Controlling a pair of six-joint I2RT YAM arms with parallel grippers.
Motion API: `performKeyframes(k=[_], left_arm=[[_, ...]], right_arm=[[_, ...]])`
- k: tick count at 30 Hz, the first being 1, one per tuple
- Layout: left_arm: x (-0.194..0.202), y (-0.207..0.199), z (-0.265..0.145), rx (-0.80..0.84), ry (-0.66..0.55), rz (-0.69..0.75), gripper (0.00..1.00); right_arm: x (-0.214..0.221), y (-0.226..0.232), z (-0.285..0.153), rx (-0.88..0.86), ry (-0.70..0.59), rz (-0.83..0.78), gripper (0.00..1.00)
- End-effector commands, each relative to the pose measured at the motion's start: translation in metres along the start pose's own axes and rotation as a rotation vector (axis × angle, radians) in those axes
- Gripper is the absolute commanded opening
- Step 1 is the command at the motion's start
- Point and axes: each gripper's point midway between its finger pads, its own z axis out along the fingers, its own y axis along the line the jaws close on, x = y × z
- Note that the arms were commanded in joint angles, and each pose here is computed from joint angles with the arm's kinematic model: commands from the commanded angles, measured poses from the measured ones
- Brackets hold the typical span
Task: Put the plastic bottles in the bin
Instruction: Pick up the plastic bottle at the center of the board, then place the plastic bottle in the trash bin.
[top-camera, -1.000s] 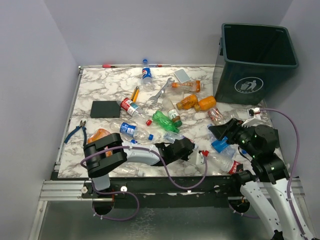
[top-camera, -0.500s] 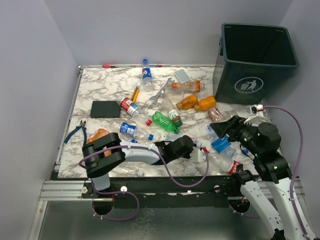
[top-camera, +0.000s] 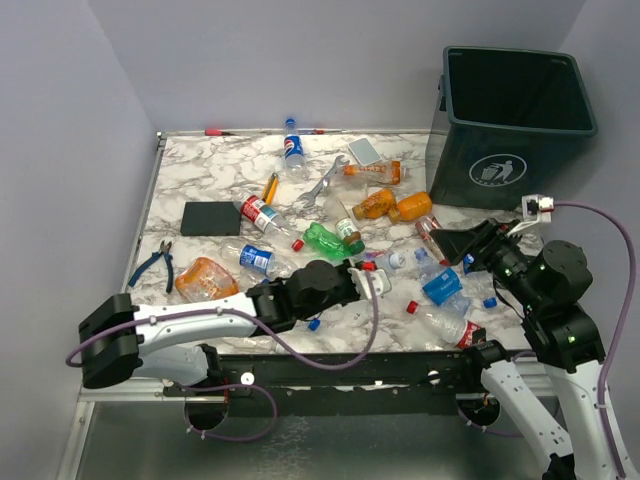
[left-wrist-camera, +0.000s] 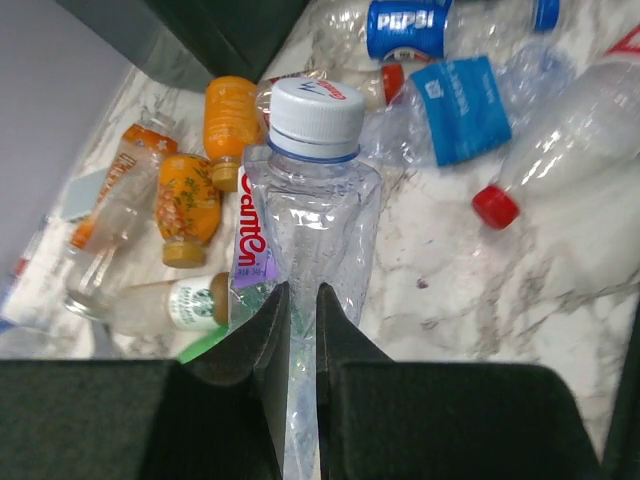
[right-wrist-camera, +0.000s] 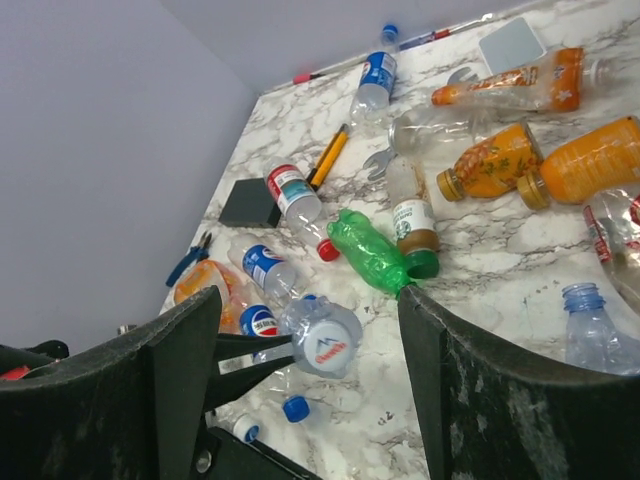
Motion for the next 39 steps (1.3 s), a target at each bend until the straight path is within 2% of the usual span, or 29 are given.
performKeyframes(k=[1,5,7,13,17,21,26,30,35,39], left_arm=[[-0.007,-0.013,-0.027,0.014,-0.128,-0.396,0.00],[-0.024,-0.016,-0.055,0.043,-0.303,-0.729,0.00],[-0.030,-0.014,-0.068,0.058,-0.378,-0.865,0.00],[-0.047,0.001,-0.090,0.053,-0.503,-1.090,0.00],[-0.054,0.013,-0.100,0.031,-0.554,-1.147,0.00],[-0.050,0.027,-0.111,-0.041,-0.596,-1.161,0.00],[-0.038,0.041,-0.124,-0.130,-0.612,-1.164,0.00],[-0.030,0.047,-0.130,-0.175,-0.592,-1.157,0.00],[-0.026,0.050,-0.137,-0.196,-0.596,-1.158,0.00],[-0.028,0.051,-0.139,-0.193,-0.602,-1.149,0.00]], right_arm=[[0.014,0.017,0.006,-0.135,0.038,0.024,0.76],[0.018,0.048,0.009,-0.325,0.082,0.034,0.77],[0.018,0.048,0.015,-0.320,0.109,0.018,0.77],[0.012,0.046,0.041,-0.317,0.145,-0.030,0.80],[-0.001,0.045,0.067,-0.259,0.133,-0.086,0.80],[-0.018,0.063,0.086,-0.253,0.098,-0.138,0.79],[-0.004,0.081,0.103,-0.180,0.142,-0.221,0.79],[0.007,0.090,0.098,-0.265,0.125,-0.154,0.83],[0.049,0.117,0.090,-0.474,0.282,-0.044,0.85],[0.058,0.119,0.091,-0.477,0.269,-0.025,0.85]])
